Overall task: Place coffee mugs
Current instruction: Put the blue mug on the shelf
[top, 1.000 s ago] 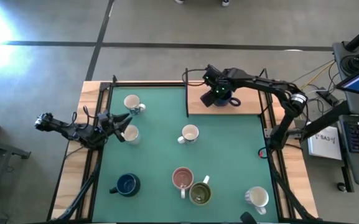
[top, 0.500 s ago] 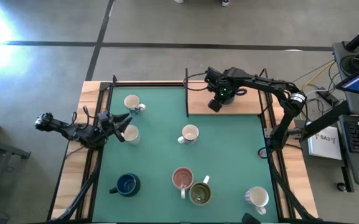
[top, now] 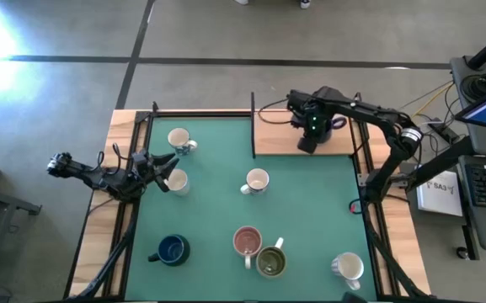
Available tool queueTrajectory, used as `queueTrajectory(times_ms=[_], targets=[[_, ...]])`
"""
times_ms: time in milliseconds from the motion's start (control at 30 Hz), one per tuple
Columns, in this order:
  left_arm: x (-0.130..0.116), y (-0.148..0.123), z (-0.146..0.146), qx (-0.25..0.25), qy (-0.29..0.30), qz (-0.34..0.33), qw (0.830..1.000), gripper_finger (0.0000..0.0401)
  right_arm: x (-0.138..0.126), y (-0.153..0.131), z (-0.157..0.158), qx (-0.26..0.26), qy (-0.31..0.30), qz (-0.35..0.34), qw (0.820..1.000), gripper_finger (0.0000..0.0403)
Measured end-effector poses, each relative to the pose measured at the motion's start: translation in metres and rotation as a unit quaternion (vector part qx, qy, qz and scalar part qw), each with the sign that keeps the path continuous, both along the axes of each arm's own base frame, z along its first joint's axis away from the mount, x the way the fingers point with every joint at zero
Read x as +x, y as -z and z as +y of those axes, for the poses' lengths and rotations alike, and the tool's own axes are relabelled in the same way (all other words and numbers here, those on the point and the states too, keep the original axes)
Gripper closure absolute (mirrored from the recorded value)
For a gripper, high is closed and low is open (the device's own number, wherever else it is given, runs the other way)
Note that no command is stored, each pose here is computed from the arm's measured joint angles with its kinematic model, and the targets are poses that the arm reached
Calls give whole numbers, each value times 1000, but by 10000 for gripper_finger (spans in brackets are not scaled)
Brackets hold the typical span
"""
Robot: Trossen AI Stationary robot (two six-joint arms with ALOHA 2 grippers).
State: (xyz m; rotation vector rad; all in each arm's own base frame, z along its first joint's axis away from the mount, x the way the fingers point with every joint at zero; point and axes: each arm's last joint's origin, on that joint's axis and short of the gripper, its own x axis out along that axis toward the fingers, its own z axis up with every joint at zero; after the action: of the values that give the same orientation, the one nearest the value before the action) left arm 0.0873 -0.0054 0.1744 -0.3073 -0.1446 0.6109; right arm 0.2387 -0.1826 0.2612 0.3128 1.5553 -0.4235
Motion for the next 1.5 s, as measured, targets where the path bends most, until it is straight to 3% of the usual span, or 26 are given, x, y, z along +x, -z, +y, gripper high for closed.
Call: queueTrajectory(times_ms=[433, 833, 1500], targets=[[0, 0, 0, 0, 0, 0, 1000, 278, -29, 7, -25, 25, 32, -11, 999, 370], [0, 0, 0, 0, 0, 0, 1000, 278, -54, 15, -47, 17, 93, -11, 995, 369], [0, 0, 0, 0, 0, 0, 1000, 278, -62, 14, -49, 23, 143, 10, 989, 384]])
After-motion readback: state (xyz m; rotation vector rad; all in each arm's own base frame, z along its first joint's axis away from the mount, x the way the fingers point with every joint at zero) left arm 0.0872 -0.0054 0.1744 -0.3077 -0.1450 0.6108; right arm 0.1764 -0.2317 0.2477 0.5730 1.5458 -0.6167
